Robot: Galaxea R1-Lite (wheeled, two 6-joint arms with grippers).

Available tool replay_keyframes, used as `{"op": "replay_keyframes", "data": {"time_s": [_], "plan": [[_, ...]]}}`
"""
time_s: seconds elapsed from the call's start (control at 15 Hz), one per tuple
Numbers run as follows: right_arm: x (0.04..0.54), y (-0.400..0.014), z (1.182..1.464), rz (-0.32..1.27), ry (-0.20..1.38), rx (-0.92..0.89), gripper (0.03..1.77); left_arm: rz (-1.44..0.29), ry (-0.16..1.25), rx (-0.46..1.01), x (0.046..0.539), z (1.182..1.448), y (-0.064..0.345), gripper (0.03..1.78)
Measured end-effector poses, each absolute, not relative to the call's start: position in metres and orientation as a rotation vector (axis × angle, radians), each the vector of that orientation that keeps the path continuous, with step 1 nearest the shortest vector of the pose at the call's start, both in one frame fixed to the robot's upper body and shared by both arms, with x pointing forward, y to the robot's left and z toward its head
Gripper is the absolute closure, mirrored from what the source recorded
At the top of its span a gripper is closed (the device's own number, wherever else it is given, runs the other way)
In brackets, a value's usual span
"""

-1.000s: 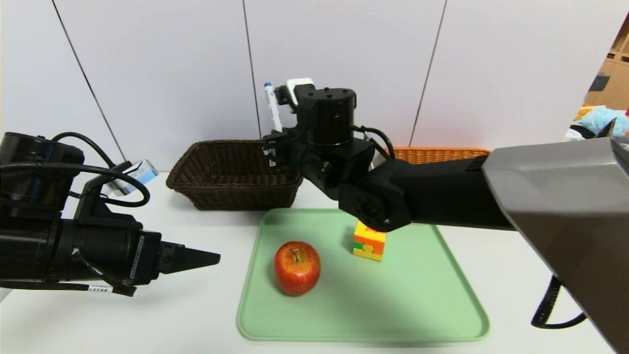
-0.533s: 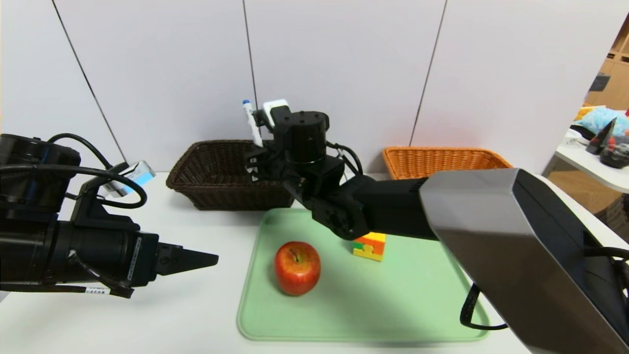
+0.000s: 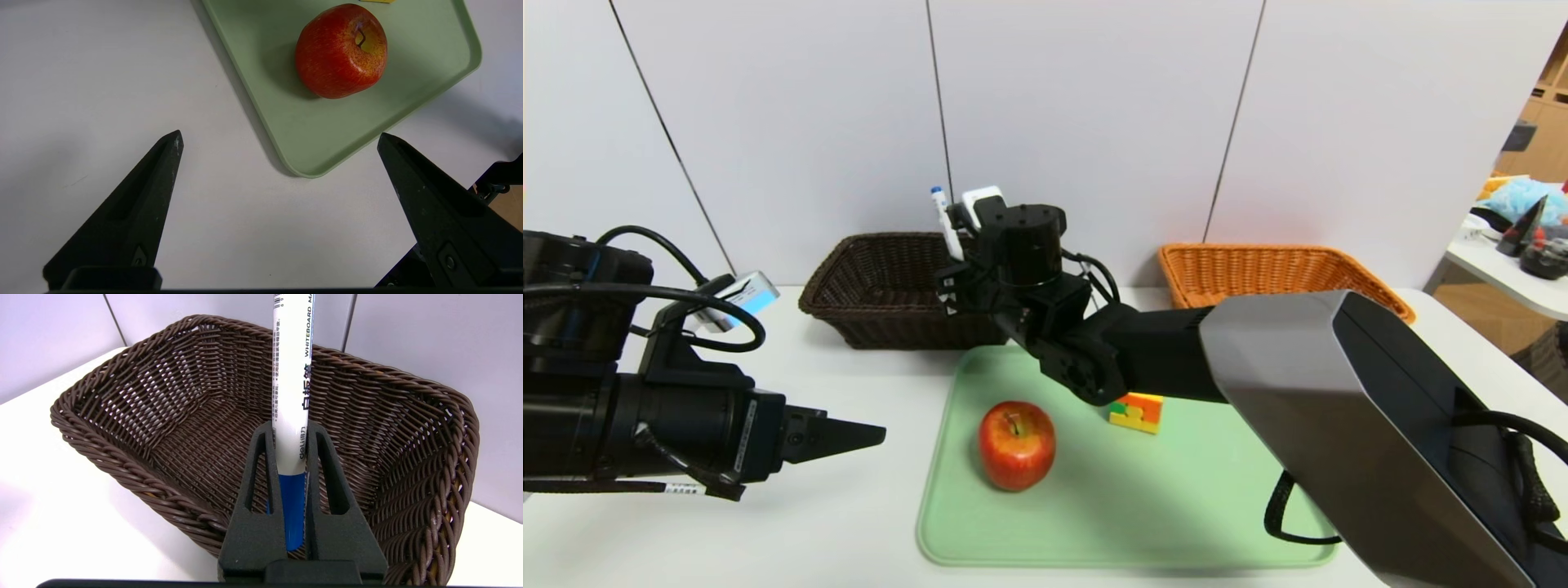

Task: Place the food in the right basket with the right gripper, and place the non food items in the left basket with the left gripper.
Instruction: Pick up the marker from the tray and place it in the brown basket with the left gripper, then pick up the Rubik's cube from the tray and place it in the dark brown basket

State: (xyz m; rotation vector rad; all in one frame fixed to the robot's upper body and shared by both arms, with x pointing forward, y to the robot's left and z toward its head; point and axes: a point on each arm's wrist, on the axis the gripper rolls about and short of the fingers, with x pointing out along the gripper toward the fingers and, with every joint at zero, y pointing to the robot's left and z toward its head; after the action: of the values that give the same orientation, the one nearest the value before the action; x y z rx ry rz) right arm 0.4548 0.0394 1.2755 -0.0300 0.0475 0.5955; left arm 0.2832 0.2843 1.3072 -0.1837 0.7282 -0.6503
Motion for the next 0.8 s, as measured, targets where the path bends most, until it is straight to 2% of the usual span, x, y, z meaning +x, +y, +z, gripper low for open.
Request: {"op": "replay_keyframes", "data": {"time_s": [0.13, 0.33, 0.53, 0.8], "plan": [[0.455, 0.040, 1.275, 0.596, 0.046, -0.035, 1.24, -0.651, 0.728, -0.184, 0.283, 1.307, 0.284, 0.12], [0.455, 0.039, 1.276, 0.595, 0.044, -0.035, 0.87, -0.651, 0.725, -0.183, 0.283, 1.308, 0.284, 0.12], [0.457, 0.036, 1.279, 0.590, 0.038, -0.031, 0.62, -0.652, 0.722, -0.183, 0.283, 1.308, 0.284, 0.12], [0.459, 0.028, 1.294, 0.564, -0.007, -0.006, 0.41, -0.649, 0.705, -0.182, 0.280, 1.312, 0.286, 0.12]]}}
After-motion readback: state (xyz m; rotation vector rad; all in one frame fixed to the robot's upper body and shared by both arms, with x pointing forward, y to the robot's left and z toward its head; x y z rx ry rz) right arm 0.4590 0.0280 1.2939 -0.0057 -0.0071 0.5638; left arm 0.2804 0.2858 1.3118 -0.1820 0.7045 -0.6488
